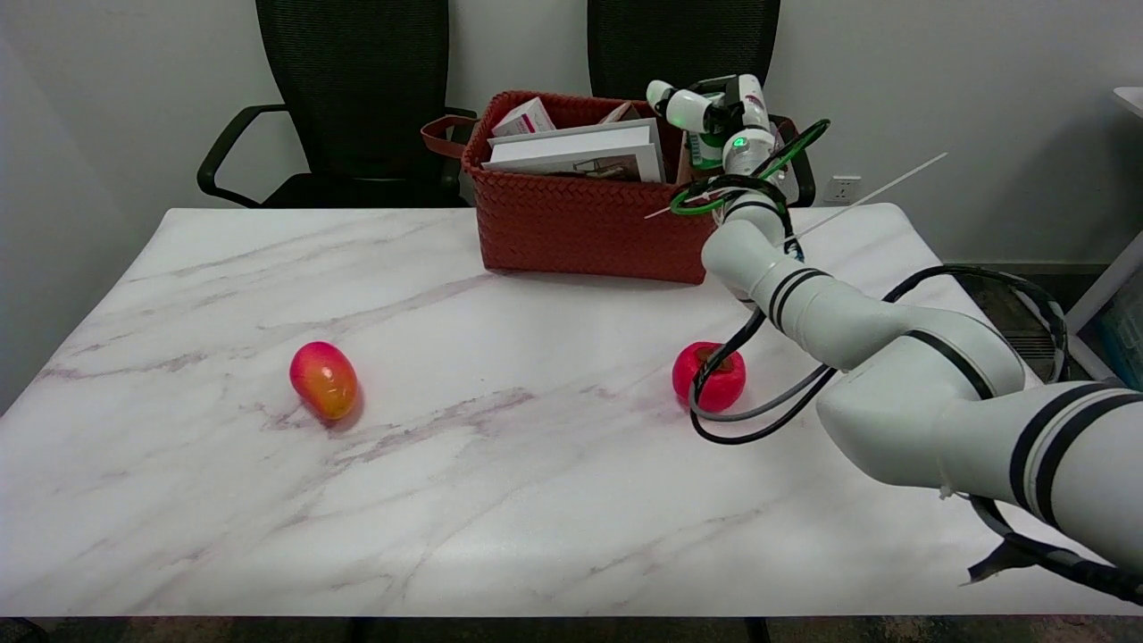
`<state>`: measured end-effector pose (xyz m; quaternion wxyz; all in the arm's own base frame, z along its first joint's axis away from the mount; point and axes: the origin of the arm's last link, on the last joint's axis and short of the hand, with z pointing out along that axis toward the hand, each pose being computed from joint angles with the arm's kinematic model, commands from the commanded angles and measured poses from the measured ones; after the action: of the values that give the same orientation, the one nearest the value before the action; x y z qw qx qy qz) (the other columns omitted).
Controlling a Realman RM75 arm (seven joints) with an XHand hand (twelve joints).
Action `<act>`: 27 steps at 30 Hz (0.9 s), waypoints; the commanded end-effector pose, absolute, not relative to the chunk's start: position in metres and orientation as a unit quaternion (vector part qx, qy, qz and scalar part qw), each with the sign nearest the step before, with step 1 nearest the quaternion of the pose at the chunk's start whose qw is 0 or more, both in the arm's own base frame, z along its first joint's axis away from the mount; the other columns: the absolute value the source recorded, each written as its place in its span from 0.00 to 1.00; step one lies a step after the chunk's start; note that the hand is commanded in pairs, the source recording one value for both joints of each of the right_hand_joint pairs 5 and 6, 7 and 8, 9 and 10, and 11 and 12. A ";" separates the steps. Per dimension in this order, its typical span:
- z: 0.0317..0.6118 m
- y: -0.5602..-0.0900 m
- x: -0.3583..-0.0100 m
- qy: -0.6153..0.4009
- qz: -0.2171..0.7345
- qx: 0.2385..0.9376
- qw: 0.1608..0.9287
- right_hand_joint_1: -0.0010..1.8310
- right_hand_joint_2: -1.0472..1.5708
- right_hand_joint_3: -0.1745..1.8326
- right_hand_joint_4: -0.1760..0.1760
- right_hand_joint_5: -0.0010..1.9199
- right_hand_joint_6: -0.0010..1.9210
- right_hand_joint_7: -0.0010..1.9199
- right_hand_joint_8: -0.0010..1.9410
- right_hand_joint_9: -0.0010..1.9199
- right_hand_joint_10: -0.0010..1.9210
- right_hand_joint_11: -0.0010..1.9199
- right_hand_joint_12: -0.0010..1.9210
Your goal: Place the green gum jar into the brown storage basket.
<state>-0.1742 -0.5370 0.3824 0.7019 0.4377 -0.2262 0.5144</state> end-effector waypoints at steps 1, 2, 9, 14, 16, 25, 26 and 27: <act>0.372 -0.538 -0.186 -0.253 0.506 0.439 0.698 0.49 0.61 0.35 0.50 0.39 0.39 0.50 0.49 0.27 0.27 0.15 0.15; 0.372 -0.538 -0.186 -0.254 0.506 0.439 0.698 0.49 0.60 0.30 0.50 0.26 0.26 0.37 0.36 0.23 0.23 0.13 0.13; 0.373 -0.537 -0.179 -0.245 0.517 0.442 0.690 0.46 0.56 0.21 0.50 0.00 0.00 0.15 0.14 0.05 0.05 0.00 0.00; 0.379 -0.529 -0.165 -0.203 0.548 0.445 0.679 0.45 0.55 0.16 0.50 0.00 0.00 0.02 0.02 0.00 0.00 0.00 0.00; 0.381 -0.525 -0.156 -0.180 0.560 0.448 0.673 0.45 0.55 0.15 0.50 0.00 0.00 0.03 0.03 0.00 0.00 0.00 0.00; 0.393 -0.487 -0.128 -0.084 0.590 0.454 0.662 0.51 0.56 0.07 0.50 0.00 0.00 0.14 0.14 0.11 0.11 0.03 0.03; 0.394 -0.483 -0.124 -0.072 0.588 0.455 0.665 0.52 0.56 0.09 0.50 0.01 0.01 0.15 0.15 0.13 0.13 0.08 0.08; 0.394 -0.477 -0.122 -0.055 0.583 0.456 0.670 0.53 0.56 0.10 0.50 0.02 0.02 0.16 0.15 0.14 0.14 0.09 0.09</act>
<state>-0.1596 -0.5279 0.3789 0.6765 0.4504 -0.1921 0.5500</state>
